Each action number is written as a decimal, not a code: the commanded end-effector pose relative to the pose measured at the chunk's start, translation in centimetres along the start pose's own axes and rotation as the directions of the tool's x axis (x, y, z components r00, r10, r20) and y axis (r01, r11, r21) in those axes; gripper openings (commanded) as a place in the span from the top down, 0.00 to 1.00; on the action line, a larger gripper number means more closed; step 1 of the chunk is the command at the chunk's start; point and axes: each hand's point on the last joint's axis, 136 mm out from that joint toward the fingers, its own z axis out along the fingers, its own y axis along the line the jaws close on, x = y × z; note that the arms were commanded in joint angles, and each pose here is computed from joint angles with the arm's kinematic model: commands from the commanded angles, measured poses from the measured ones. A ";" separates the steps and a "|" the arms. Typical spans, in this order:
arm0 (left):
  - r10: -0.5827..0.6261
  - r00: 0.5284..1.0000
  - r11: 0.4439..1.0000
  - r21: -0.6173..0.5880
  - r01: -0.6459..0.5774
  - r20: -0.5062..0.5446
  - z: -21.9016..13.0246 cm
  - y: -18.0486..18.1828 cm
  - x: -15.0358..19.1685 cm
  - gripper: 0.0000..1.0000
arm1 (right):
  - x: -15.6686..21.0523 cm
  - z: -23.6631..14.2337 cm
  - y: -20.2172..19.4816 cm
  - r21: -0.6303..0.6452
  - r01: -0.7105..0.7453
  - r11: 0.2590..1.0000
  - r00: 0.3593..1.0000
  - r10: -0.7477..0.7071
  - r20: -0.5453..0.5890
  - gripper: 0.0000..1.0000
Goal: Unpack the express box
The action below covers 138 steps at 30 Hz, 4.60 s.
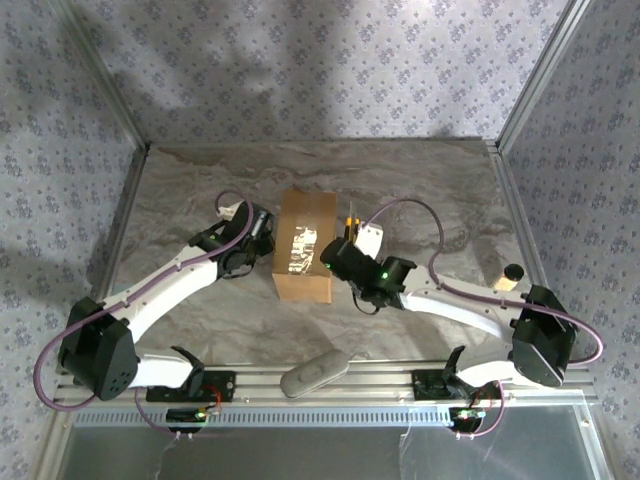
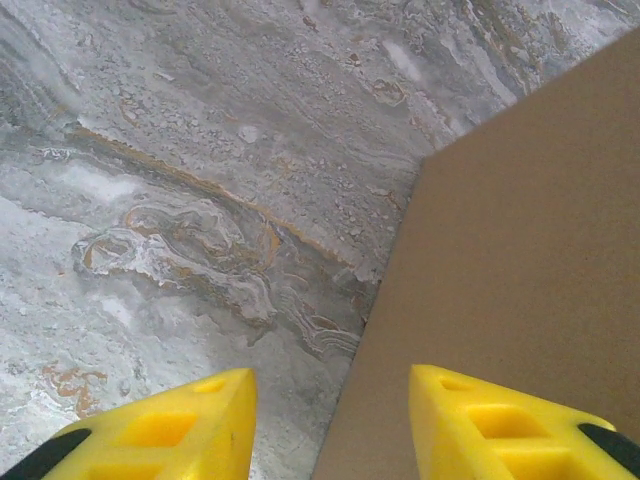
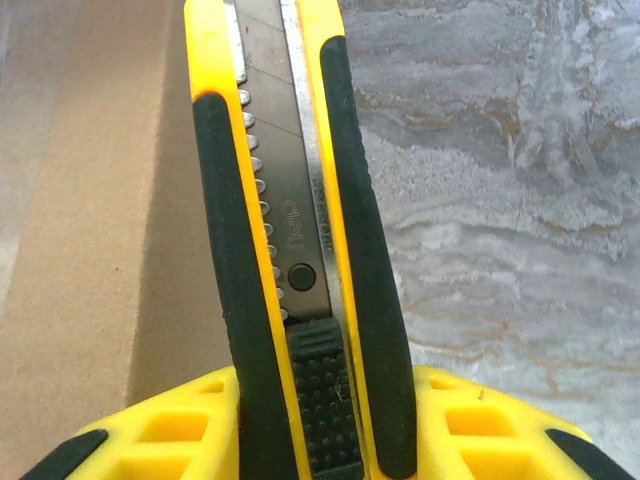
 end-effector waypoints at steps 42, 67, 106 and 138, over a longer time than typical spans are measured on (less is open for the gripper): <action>0.127 0.980 0.970 0.226 -0.090 -0.153 -7.4 -2.7 10.9 0.60 | -16.2 16.5 4.4 -0.286 0.302 0.910 0.931 -0.346 -0.118 1.00; 0.025 0.995 0.999 0.041 -0.021 -0.092 -1.9 -0.5 6.6 0.62 | -7.0 7.3 -2.5 -0.087 0.215 0.973 0.964 -0.226 -0.142 1.00; 0.000 0.996 0.998 0.064 0.006 -0.093 -6.5 6.3 3.7 0.61 | -6.5 -0.6 -7.1 0.082 0.175 0.981 0.984 -0.173 -0.034 1.00; 0.025 0.996 0.992 0.129 -0.014 -0.088 -2.7 1.8 4.2 0.61 | -5.2 4.9 -2.3 -0.009 0.250 0.968 0.958 -0.248 -0.145 1.00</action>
